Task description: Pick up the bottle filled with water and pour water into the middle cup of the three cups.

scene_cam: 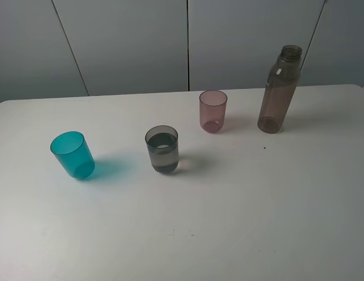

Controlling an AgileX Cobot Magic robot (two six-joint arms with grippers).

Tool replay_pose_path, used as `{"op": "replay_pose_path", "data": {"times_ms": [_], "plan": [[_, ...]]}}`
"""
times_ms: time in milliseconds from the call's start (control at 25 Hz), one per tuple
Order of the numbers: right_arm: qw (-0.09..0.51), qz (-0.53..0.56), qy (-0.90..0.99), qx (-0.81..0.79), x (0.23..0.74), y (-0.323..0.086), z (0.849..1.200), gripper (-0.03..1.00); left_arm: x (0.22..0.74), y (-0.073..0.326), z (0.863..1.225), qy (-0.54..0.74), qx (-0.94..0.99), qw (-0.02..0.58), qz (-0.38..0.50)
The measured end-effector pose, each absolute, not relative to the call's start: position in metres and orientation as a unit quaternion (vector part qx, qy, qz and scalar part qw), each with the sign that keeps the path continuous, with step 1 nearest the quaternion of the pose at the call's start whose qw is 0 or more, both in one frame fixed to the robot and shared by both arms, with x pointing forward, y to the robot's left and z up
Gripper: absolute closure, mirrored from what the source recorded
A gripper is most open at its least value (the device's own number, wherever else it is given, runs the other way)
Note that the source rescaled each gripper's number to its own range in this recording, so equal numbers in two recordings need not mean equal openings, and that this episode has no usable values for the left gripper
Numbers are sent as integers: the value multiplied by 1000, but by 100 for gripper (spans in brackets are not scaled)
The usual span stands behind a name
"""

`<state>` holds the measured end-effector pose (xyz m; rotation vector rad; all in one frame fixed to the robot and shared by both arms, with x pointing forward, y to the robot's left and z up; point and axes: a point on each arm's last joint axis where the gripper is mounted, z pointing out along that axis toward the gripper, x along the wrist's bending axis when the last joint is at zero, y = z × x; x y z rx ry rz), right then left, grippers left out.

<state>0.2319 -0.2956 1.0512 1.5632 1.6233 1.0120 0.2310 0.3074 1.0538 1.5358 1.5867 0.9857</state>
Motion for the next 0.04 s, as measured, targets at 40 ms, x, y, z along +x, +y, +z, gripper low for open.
{"op": "replay_pose_path", "data": {"times_ms": [40], "plan": [[329, 387, 620, 597, 232, -296, 1051, -3, 231, 307, 1054, 614, 594, 354, 381]]}}
